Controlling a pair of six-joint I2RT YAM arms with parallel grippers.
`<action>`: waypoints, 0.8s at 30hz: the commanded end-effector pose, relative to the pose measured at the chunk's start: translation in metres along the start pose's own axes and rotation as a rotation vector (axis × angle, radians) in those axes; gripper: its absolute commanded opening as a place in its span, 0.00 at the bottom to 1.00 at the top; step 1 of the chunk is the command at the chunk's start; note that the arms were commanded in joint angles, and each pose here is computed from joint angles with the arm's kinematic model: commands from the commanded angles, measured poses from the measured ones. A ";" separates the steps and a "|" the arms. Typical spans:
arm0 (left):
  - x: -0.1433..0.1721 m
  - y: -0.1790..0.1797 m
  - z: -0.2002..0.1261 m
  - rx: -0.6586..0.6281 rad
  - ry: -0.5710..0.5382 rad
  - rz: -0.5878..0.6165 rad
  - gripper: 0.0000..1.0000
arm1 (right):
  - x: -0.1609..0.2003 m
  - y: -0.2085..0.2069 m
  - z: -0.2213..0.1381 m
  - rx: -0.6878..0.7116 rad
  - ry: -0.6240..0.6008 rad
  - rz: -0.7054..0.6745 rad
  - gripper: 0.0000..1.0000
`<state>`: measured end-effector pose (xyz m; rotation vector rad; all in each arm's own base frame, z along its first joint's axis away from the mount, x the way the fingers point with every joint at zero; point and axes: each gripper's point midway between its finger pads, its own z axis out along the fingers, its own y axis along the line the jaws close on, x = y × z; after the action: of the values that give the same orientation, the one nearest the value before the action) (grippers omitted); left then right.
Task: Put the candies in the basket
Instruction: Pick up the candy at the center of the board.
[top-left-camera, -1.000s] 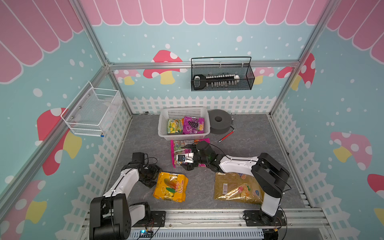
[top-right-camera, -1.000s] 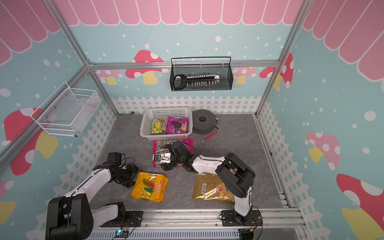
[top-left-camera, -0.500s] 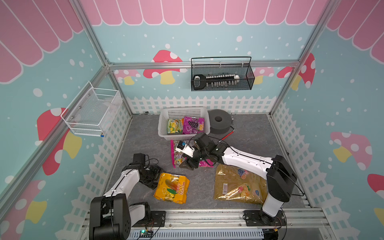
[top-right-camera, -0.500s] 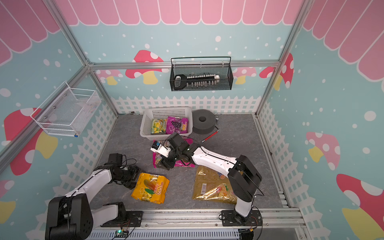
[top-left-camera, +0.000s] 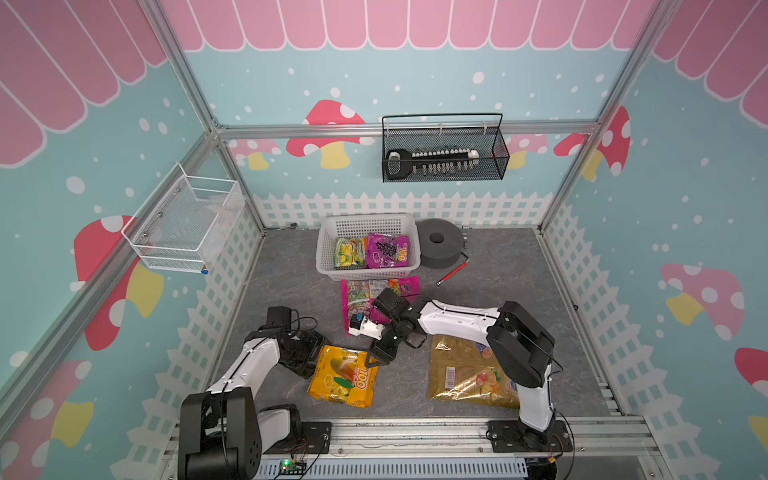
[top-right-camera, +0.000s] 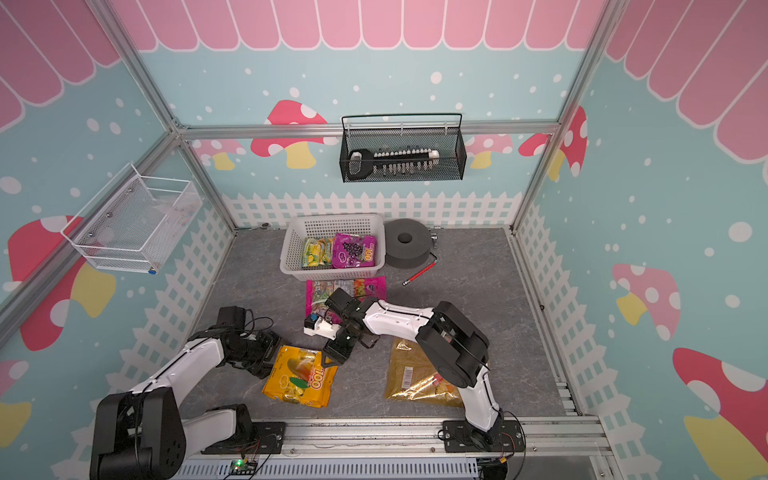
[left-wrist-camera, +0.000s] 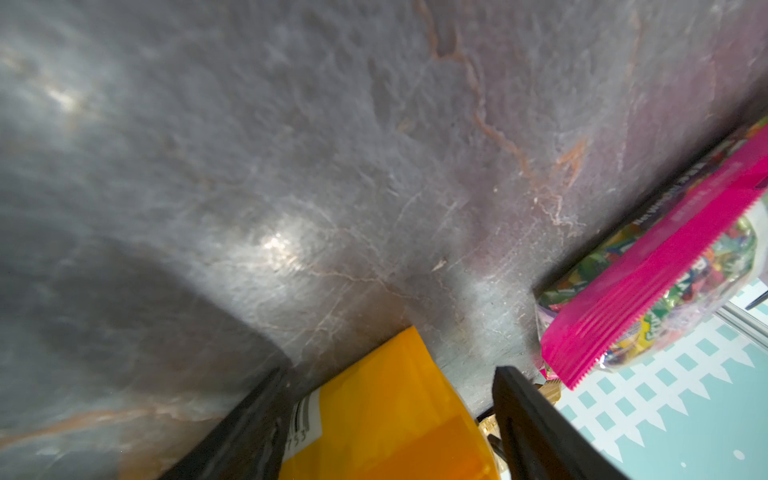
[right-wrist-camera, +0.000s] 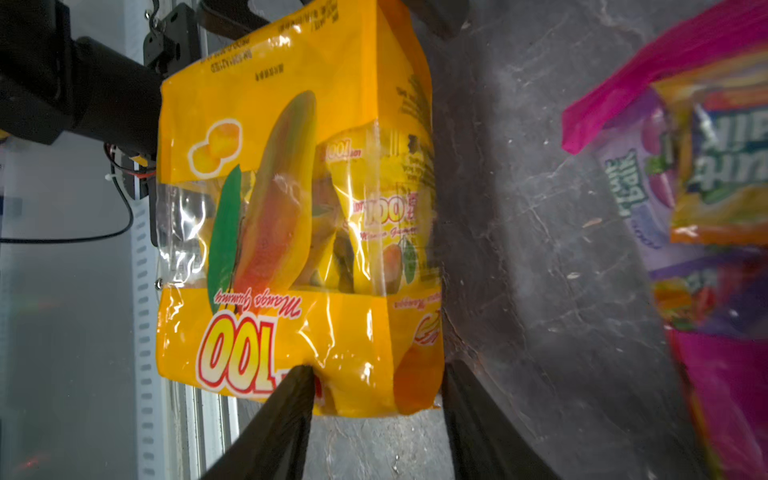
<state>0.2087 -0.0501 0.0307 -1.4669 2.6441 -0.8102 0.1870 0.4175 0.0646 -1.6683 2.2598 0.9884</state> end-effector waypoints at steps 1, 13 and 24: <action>-0.004 0.024 0.003 -0.111 -0.035 -0.011 0.81 | -0.002 0.006 0.003 -0.050 0.015 -0.024 0.45; -0.009 0.017 0.001 -0.101 -0.048 0.036 0.80 | -0.011 -0.003 -0.011 0.000 0.028 -0.105 0.04; 0.013 -0.034 0.010 -0.040 -0.045 0.392 0.78 | -0.016 -0.077 -0.068 0.239 0.024 -0.016 0.08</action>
<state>0.2217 -0.0745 0.0342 -1.0538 2.7833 -0.7049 0.2459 0.3901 0.0827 -1.6906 2.2527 0.7659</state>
